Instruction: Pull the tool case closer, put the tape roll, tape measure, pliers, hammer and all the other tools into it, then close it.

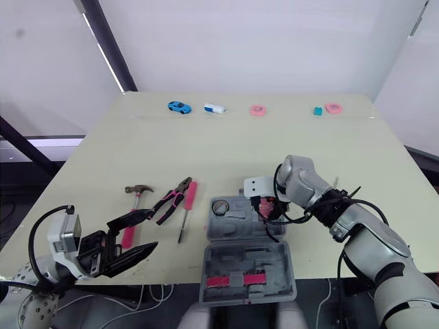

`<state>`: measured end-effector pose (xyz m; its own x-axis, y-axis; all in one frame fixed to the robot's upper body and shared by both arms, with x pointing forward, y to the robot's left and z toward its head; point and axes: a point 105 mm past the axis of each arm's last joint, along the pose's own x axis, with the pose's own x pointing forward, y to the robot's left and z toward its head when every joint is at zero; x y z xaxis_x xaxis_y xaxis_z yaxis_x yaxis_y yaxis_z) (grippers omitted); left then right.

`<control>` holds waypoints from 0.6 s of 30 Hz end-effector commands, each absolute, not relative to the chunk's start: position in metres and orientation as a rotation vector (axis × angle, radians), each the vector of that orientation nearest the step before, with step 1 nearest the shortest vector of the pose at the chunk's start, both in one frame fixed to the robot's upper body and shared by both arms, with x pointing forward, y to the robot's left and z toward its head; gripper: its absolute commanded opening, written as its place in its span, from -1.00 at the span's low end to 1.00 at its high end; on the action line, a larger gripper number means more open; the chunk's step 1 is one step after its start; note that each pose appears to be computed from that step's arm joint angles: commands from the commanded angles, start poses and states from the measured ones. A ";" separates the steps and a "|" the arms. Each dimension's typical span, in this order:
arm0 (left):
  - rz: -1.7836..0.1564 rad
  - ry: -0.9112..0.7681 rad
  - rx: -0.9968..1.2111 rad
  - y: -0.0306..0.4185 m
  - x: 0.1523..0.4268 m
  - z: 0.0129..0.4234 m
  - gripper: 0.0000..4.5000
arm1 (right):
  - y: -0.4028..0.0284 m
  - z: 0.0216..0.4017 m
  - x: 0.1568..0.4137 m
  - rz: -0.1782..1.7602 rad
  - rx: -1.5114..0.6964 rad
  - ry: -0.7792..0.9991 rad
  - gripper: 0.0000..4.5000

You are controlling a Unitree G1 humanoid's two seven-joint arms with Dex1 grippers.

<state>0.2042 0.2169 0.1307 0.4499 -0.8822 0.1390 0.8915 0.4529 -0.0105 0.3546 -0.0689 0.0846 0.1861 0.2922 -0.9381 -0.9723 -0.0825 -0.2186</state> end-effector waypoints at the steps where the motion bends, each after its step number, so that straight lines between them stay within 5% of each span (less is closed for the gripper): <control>1: -1.096 -0.141 -0.075 0.219 0.202 0.132 1.00 | -0.060 0.096 0.355 1.287 -1.166 0.735 0.83; 2: -1.096 -0.140 -0.077 0.219 0.202 0.132 1.00 | -0.059 0.097 0.356 1.280 -1.165 0.717 0.97; 10: -1.099 -0.139 -0.087 0.216 0.199 0.131 1.00 | -0.077 0.128 0.345 1.270 -1.090 0.584 0.97; 18: -1.101 -0.143 -0.096 0.208 0.199 0.132 1.00 | -0.087 0.145 0.339 1.212 -0.605 0.220 0.97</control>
<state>0.2004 0.2144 0.1251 0.4673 -0.8718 0.1471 0.8832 0.4679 -0.0326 0.3309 -0.0807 0.1274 0.2546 0.7644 -0.5923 -0.9607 0.1299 -0.2453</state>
